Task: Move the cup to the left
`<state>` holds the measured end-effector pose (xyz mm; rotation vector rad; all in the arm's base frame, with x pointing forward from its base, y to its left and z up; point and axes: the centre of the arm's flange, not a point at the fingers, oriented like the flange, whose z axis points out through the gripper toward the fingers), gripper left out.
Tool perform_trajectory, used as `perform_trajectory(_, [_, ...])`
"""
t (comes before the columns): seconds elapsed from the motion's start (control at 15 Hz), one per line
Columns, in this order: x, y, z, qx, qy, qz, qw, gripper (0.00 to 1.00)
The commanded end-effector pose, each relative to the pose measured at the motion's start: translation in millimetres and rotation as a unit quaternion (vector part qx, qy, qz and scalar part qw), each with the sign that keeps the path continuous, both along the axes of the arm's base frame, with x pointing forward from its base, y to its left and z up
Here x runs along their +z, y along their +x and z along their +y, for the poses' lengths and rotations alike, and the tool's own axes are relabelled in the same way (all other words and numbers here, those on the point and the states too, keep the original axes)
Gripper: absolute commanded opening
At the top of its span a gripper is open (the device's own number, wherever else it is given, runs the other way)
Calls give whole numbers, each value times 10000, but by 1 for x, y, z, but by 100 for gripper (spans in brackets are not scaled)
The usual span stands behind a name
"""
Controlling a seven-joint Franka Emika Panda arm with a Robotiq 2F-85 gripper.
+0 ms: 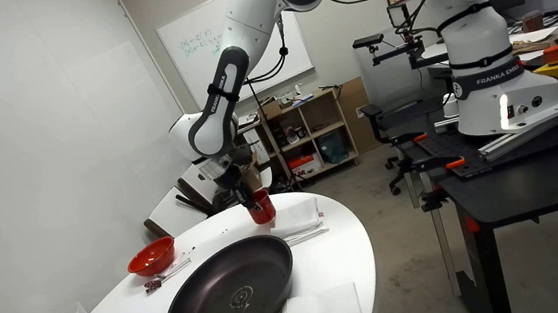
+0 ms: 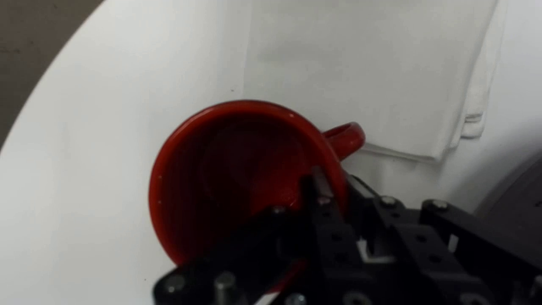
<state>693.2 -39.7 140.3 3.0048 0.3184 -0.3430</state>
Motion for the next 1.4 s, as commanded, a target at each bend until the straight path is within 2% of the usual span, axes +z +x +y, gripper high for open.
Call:
perform_trajectory(0.0, [60, -61, -8, -338, -149, -30, 9993, 2])
perform_trajectory(0.27, [105, -99, -2, -456, -159, 102, 9988, 2])
perform_trajectory(0.47, [94, -116, 20, -278, -352, 506, 9977, 2])
perform_trajectory(0.67, [73, -128, 49, 18, -729, 976, 9925, 2])
perform_trajectory(0.87, [55, -133, 79, 432, -997, 1263, 9860, 2])
perform_trajectory(1.07, [46, -137, 106, 893, -1197, 1340, 9797, 2])
perform_trajectory(1.33, [48, -140, 135, 1459, -1332, 1196, 9730, 2])
